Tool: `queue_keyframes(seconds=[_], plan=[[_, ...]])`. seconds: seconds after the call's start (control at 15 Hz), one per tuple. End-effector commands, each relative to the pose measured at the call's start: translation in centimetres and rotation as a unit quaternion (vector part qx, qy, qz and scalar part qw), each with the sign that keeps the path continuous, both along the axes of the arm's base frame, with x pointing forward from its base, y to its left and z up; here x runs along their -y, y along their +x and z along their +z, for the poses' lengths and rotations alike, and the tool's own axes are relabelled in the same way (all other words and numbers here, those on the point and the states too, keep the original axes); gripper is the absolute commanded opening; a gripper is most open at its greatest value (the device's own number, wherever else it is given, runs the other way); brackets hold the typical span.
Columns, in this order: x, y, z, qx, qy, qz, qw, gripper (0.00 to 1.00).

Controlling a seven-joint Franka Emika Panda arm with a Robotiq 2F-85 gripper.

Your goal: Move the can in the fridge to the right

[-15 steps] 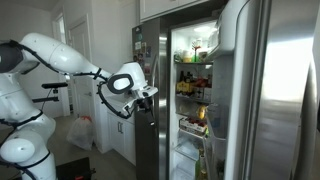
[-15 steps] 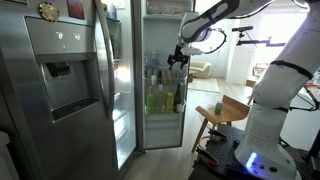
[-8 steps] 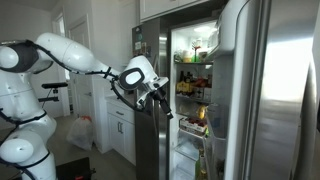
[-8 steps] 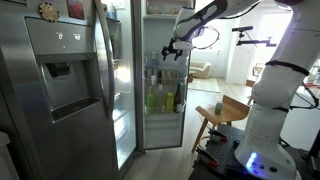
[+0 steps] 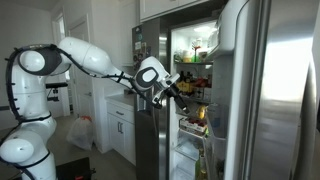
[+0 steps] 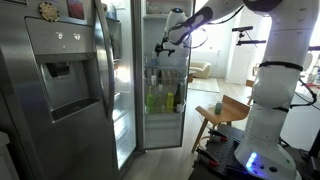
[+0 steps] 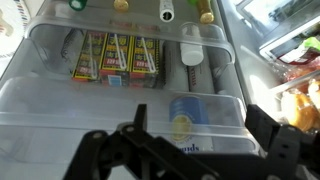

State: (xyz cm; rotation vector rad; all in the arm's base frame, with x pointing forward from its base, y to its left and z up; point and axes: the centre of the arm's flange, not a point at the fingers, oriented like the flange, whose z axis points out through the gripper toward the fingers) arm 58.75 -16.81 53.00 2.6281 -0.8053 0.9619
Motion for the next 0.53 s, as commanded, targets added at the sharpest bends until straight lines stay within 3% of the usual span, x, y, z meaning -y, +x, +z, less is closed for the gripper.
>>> queue_keyframes(seconds=[0.0, 0.47], plan=[[0.3, 3.6, 1.1, 0.024, -0.019, -0.019, 0.9994, 1.00], [1.2, 6.4, 2.2, 0.041, -0.032, -0.031, 0.9982, 1.00]])
